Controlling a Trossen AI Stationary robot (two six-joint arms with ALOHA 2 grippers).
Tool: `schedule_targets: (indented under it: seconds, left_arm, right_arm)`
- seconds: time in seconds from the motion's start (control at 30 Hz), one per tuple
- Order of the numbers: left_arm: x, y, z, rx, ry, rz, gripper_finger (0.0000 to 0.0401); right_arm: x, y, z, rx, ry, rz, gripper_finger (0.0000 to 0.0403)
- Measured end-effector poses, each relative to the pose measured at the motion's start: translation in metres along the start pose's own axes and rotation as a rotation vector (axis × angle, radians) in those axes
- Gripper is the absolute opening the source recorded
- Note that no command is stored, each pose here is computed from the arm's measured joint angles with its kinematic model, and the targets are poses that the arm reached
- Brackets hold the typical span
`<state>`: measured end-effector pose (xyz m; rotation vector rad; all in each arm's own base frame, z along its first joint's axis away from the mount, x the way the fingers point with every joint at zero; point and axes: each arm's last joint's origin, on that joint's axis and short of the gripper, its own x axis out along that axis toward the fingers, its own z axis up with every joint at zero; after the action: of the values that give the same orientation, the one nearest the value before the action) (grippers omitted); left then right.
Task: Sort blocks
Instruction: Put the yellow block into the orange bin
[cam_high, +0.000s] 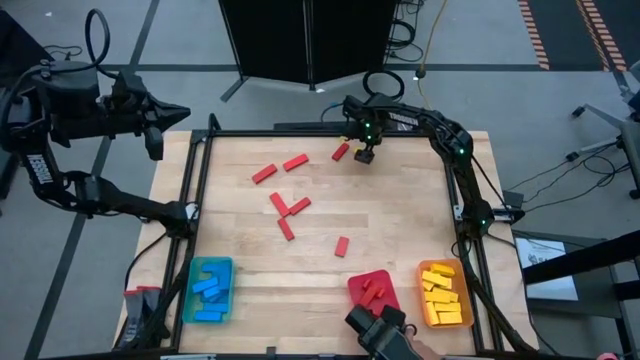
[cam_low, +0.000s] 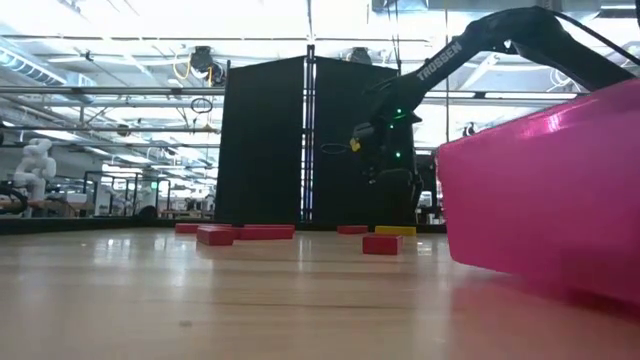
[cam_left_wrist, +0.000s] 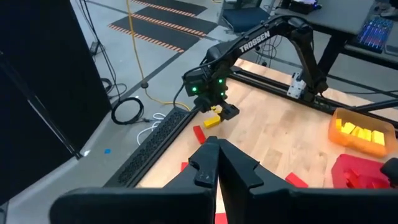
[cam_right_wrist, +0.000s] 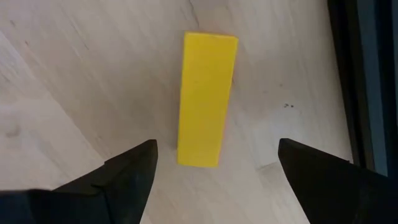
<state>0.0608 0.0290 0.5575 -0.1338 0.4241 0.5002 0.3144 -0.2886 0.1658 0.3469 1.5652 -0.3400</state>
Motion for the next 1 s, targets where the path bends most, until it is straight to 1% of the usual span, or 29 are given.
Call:
schedule_targets:
  seconds: [0.1, 0.17, 0.23, 0.33, 0.5, 0.53, 0.57, 0.63, 0.77, 0.83, 0.93, 1.0]
  left_arm:
    - [0.0, 0.0, 0.0, 0.0, 0.0, 0.0, 0.0016]
    - [0.0, 0.0, 0.0, 0.0, 0.0, 0.0, 0.0016]
    - [0.0, 0.0, 0.0, -0.003, 0.0, 0.0, 0.0016]
    - [0.0, 0.0, 0.0, -0.006, 0.0, 0.0, 0.0016]
    - [0.0, 0.0, 0.0, -0.006, 0.0, 0.0, 0.0016]
    - [0.0, 0.0, 0.0, -0.006, 0.0, 0.0, 0.0016]
    - [0.0, 0.0, 0.0, -0.006, 0.0, 0.0, 0.0016]
    - [0.0, 0.0, 0.0, -0.006, 0.0, 0.0, 0.0016]
    - [0.0, 0.0, 0.0, -0.006, 0.0, 0.0, 0.0016]
    - [0.0, 0.0, 0.0, -0.006, 0.0, 0.0, 0.0016]
    - [0.0, 0.0, 0.0, -0.008, 0.0, 0.0, 0.0016]
    - [0.0, 0.0, 0.0, -0.008, 0.0, 0.0, 0.0016]
  right_arm:
    - [0.0, -0.001, 0.0, 0.012, 0.002, -0.007, 0.0316]
    - [0.002, -0.001, 0.0, 0.01, 0.013, -0.03, 0.0292]
    - [0.006, -0.001, 0.0, -0.003, 0.041, -0.057, 0.0258]
    - [0.008, -0.001, 0.0, -0.024, 0.065, -0.083, 0.0191]
    - [0.005, 0.007, 0.0, -0.073, 0.059, -0.043, 0.0047]
    - [0.004, 0.009, 0.0, -0.086, 0.056, -0.037, 0.0024]
    - [0.001, 0.011, 0.001, -0.098, 0.058, -0.033, 0.0013]
    - [-0.006, 0.014, 0.005, -0.112, 0.035, -0.035, 0.0011]
    - [-0.031, 0.016, 0.02, -0.129, -0.084, -0.069, 0.0002]
    - [-0.045, 0.012, 0.025, -0.122, -0.135, -0.086, 0.0003]
    - [-0.061, -0.001, 0.02, -0.099, -0.152, -0.094, 0.0004]
    - [-0.069, -0.012, 0.013, -0.089, -0.177, -0.067, 0.0009]
